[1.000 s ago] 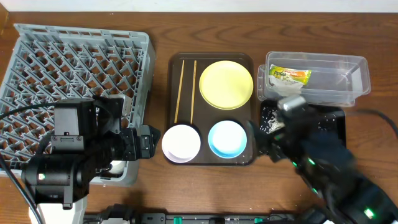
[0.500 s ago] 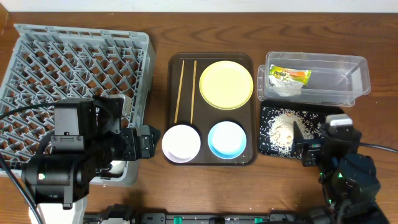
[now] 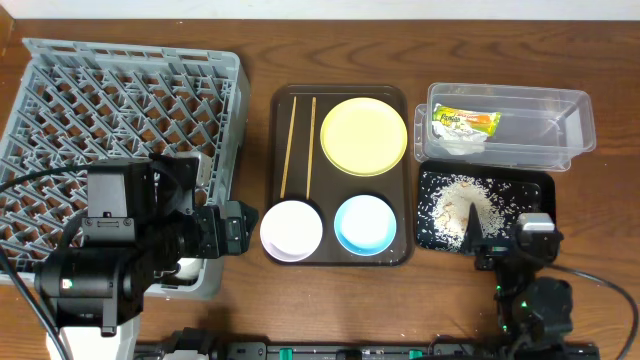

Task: Sort waste into correct bins and load items into the dishwasher

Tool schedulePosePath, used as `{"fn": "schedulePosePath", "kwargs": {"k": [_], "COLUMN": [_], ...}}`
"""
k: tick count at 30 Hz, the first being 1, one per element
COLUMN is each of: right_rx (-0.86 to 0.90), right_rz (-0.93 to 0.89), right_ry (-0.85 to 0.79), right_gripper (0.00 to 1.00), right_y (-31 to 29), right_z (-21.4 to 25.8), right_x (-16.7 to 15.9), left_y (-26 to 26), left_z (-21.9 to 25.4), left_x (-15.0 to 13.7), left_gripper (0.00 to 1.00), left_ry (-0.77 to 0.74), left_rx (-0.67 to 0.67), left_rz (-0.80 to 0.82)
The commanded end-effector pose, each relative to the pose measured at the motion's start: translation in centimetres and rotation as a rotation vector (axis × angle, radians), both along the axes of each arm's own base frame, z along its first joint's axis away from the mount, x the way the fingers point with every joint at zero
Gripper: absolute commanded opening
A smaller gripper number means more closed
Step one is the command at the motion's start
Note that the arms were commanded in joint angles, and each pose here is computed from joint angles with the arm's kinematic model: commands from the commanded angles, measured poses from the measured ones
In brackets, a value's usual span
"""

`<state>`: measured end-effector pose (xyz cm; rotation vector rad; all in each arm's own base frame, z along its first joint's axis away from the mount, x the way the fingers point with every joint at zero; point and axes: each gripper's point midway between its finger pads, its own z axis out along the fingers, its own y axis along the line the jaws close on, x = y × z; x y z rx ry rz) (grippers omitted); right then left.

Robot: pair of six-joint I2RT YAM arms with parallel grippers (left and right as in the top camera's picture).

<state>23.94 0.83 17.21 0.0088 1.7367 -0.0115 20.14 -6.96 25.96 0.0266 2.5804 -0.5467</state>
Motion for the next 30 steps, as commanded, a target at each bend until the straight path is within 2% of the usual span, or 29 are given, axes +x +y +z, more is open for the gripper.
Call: {"fn": "schedulePosePath", "kwargs": {"k": [1,4,30], "right_rx": [0.001,0.008,0.006], "right_rz": [-0.004,-0.005,-0.005], "right_ry": [-0.068,-0.118,-0.110], "right_gripper": [0.99,0.99,0.99], "right_y": [-0.15,-0.10,-0.10], "right_z": [-1.09,-0.94,-1.10], "right_x": [0.27,0.66,0.65], "left_y": [-0.14,-0.14,-0.14], "left_z": [0.38,0.38,0.38], "left_x": [0.04,0.04,0.04], "left_gripper": [0.98,0.98,0.98], "left_ry": [-0.015,-0.015,-0.015], "left_rx": [0.000,0.000,0.001], "left_rz": [-0.014,-0.014,-0.014]}}
